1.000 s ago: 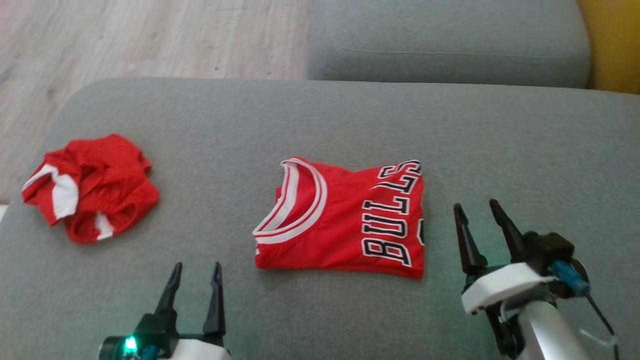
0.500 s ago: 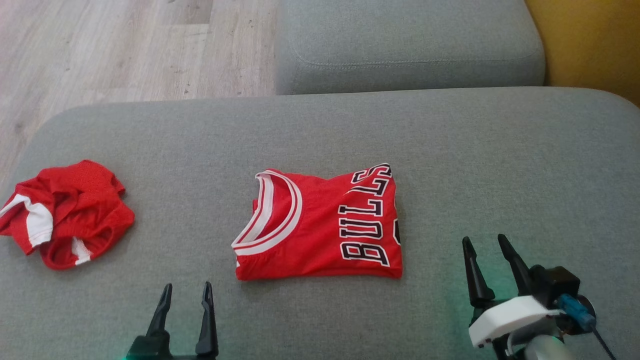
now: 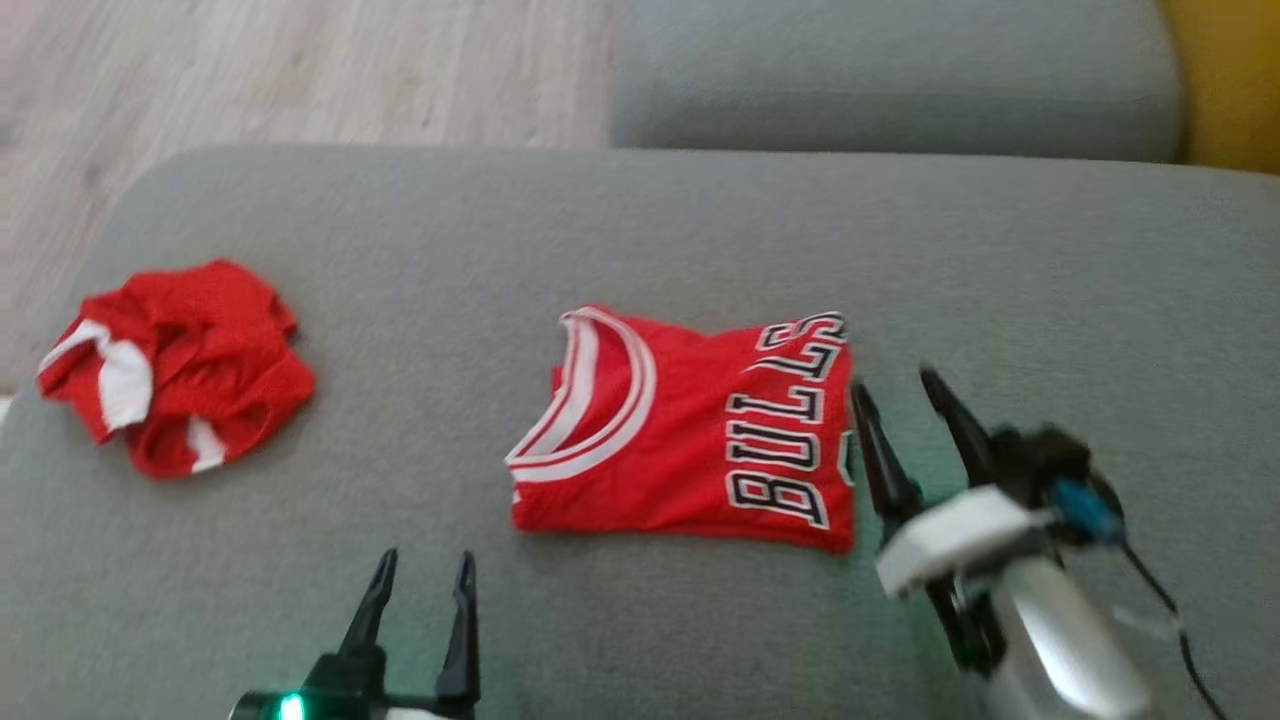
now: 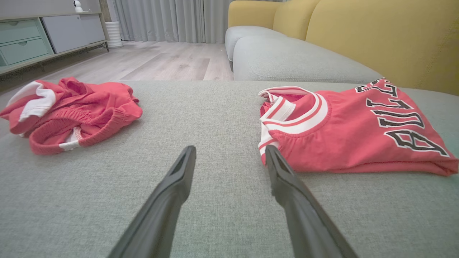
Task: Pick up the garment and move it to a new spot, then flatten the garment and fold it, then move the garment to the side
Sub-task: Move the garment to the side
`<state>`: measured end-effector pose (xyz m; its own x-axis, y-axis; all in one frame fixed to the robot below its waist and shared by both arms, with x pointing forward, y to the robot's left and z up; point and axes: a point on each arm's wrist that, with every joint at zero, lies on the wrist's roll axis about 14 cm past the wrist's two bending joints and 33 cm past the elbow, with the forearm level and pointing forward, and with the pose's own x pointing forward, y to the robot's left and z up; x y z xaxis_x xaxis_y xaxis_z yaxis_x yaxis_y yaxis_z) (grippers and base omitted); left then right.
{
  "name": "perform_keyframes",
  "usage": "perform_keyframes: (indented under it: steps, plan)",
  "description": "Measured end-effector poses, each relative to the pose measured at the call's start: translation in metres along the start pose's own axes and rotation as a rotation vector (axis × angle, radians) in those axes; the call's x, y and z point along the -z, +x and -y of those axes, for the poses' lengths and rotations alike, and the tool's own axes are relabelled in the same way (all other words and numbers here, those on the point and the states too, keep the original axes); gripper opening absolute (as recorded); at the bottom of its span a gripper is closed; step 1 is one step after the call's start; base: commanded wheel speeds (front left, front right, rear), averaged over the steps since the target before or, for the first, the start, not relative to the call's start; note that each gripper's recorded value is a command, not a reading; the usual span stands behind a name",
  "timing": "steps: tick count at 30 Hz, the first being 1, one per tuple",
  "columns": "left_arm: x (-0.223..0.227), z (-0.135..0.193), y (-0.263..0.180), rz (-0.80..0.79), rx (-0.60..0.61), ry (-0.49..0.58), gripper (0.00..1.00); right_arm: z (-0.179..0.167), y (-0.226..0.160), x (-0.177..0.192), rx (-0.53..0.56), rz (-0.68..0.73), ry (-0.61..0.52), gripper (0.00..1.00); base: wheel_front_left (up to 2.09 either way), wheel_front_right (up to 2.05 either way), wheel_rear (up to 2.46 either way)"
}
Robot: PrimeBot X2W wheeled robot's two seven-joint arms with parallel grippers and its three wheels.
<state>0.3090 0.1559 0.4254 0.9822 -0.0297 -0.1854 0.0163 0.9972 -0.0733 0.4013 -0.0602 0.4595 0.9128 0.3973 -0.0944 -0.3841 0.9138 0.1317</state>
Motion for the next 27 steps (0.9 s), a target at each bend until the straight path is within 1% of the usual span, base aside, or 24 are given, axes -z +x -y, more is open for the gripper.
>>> perform_keyframes:
  steps: [4, 7, 13, 17, 18, 19, 20, 21, 27]
  plan:
    - [-0.002, -0.005, 0.003, 0.001, -0.019, -0.002, 1.00, -0.018, 0.031, -0.008, -0.077, 0.000, -0.027, 1.00, 0.00, 0.00, 0.00]
    - [0.000, -0.011, 0.001, -0.007, -0.042, -0.009, 1.00, -0.022, 0.043, 0.002, -0.090, -0.032, -0.014, 1.00, 0.00, 0.00, 0.00]
    - [0.009, -0.018, -0.002, -0.038, -0.076, -0.025, 1.00, -0.013, 0.046, 0.038, -0.058, -0.131, 0.027, 1.00, 0.00, 0.00, 0.00]
    - [0.011, -0.021, 0.001, -0.048, -0.085, -0.025, 1.00, -0.004, 0.037, 0.075, -0.030, -0.246, 0.047, 1.00, 0.00, 0.00, 0.00]
    - [0.010, -0.020, 0.005, -0.049, -0.082, -0.022, 1.00, -0.003, 0.031, 0.092, -0.023, -0.309, 0.059, 1.00, 0.00, 0.00, 0.00]
    - [0.010, -0.020, 0.006, -0.048, -0.080, -0.021, 1.00, -0.003, 0.031, 0.094, -0.022, -0.318, 0.062, 0.92, 0.00, 0.00, 0.00]
    - [0.009, -0.019, 0.008, -0.048, -0.078, -0.019, 1.00, -0.002, 0.033, 0.095, -0.017, -0.322, 0.073, 0.24, 0.00, 0.00, 0.00]
    - [0.009, -0.019, 0.010, -0.047, -0.075, -0.018, 1.00, -0.001, 0.035, 0.096, -0.014, -0.325, 0.077, 0.00, 0.00, 0.00, 0.00]
    - [0.006, -0.014, 0.015, -0.041, -0.059, -0.021, 1.00, 0.011, 0.041, 0.089, 0.031, -0.308, 0.107, 0.00, 0.00, 0.00, 0.00]
